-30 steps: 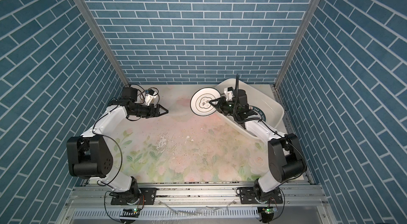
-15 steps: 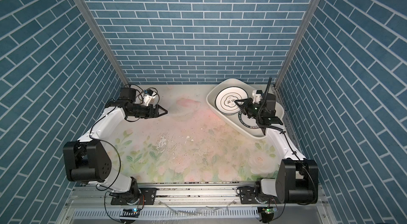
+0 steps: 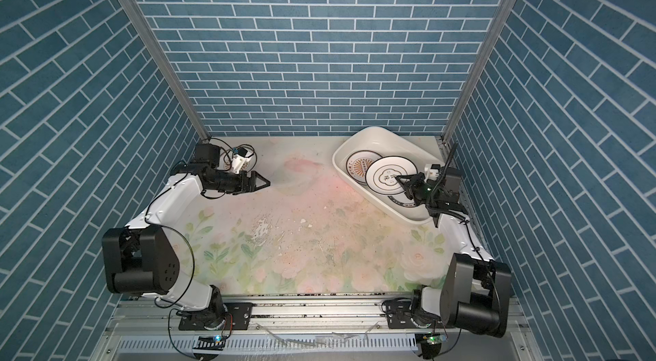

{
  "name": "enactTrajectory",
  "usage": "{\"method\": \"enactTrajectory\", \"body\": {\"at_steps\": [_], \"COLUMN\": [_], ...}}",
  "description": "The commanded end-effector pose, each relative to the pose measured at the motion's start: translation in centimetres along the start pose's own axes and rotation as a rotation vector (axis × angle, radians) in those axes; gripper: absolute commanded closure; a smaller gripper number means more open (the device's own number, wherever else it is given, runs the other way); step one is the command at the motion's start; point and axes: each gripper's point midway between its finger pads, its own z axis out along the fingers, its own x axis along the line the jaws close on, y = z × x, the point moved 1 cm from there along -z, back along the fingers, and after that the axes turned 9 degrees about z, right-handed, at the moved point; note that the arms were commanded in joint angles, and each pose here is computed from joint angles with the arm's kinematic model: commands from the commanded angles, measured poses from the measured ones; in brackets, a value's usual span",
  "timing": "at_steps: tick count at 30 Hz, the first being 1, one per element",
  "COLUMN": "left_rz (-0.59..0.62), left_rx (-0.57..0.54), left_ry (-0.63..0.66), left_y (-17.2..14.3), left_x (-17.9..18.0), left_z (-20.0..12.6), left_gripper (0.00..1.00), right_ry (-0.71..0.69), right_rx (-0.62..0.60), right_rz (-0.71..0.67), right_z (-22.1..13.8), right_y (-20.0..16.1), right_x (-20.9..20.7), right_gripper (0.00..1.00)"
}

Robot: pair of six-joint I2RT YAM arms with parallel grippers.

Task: Place the plates into the plastic bin on the countertop
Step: Place the plate in the plastic bin.

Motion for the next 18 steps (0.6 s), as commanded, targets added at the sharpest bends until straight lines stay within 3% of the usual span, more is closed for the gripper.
{"method": "enactTrajectory", "body": {"at_steps": [1,18], "left_rz": [0.001,0.028], "left_rx": [-0.020,-0.036], "left_ry": [0.000,-0.008], "left_y": [0.4,0.7], "left_x": [-0.4,-0.9], "left_z": [-0.7,-1.1], "left_gripper": [0.11,0.11], "right_ry": [0.054,-0.123], "right_rx": [-0.005,-0.066], "right_rz": [-0.074,-0.024], "right_z": [-0.5,0.2], "right_y": [1.0,5.1], "right_x": [0.7,-6.0], "right_gripper": [0.83,0.82]}}
